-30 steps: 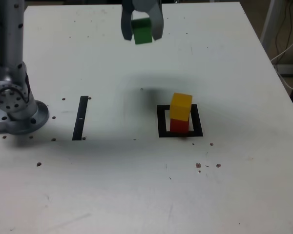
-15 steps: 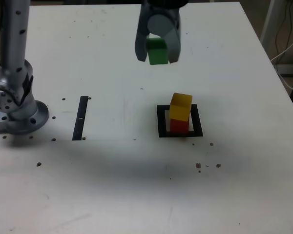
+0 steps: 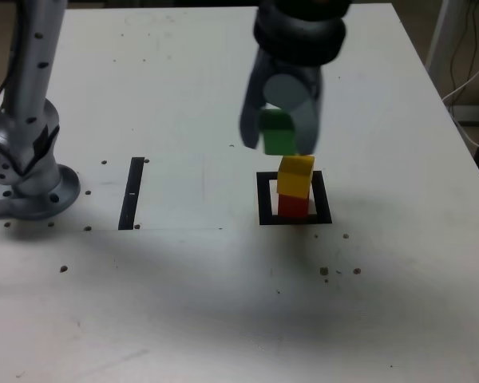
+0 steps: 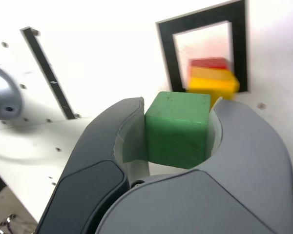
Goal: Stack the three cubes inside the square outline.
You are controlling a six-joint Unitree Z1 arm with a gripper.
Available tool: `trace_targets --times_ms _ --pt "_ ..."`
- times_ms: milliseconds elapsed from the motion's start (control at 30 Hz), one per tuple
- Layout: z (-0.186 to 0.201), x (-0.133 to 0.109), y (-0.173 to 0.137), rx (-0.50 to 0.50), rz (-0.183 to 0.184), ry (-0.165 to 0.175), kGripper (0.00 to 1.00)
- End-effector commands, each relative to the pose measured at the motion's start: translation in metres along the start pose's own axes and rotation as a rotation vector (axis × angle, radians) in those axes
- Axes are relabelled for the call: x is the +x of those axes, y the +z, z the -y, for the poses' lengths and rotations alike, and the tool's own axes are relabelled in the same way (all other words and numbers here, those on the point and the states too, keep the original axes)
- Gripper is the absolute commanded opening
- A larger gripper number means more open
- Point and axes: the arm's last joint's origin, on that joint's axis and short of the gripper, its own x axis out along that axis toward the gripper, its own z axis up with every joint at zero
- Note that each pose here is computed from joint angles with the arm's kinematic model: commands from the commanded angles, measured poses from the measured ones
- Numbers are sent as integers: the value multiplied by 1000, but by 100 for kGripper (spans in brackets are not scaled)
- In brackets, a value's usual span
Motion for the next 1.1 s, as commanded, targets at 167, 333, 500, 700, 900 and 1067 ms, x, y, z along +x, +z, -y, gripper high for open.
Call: trace_targets --times_ms 167,333,500,700,900,1067 --pt "5 4 8 9 -20 -3 12" --pt "6 5 10 12 -25 -1 12" --pt "6 7 11 12 -28 2 16" --pt "6 9 15 13 -35 2 22" --pt "7 11 17 13 -40 -3 38" --pt "7 13 18 16 -45 -8 60"
